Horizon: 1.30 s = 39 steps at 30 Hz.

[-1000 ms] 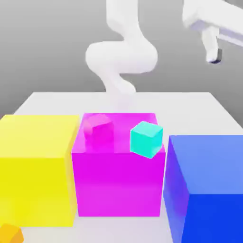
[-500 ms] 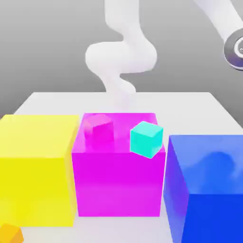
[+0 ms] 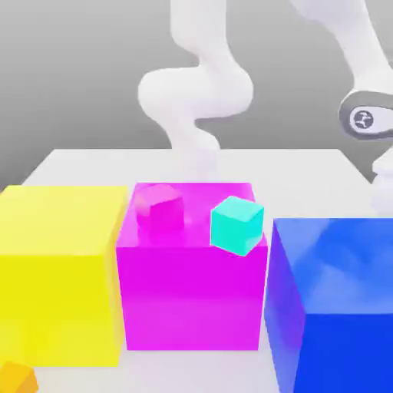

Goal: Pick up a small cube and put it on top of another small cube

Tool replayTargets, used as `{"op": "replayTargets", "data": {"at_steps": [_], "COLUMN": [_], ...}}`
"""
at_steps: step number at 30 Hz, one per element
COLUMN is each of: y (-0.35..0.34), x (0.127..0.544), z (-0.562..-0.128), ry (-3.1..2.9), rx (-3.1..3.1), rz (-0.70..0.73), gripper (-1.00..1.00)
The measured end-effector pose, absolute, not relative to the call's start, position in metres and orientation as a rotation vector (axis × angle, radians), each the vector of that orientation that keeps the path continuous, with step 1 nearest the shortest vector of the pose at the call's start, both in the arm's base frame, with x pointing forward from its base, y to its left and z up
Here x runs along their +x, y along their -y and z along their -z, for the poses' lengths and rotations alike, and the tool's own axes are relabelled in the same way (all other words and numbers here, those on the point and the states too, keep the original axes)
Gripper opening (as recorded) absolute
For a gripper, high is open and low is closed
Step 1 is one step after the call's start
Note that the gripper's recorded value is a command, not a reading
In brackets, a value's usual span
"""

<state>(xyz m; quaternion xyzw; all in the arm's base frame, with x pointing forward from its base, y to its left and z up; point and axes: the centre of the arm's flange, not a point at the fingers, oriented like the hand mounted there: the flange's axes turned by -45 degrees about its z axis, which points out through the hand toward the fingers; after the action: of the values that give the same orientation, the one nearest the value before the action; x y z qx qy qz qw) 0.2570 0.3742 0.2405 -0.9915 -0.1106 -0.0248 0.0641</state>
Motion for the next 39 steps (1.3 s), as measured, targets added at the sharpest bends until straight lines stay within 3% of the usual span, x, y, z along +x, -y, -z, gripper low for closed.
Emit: {"op": "replayTargets", "data": {"at_steps": [9,25,26,39], "y": [-0.308,-0.305,-0.305,-0.308], "x": [0.265,0.266,0.266,0.266], "z": [-0.196,-0.133,-0.13,-0.153], "ry": [-0.368,-0.409,-0.408,-0.413], "rx": [-3.11,-3.11,-3.113,-3.096], "rz": [0.0,-0.005,-0.003,-0.012], "gripper": [0.0,0.0,-1.0,-1.0]}}
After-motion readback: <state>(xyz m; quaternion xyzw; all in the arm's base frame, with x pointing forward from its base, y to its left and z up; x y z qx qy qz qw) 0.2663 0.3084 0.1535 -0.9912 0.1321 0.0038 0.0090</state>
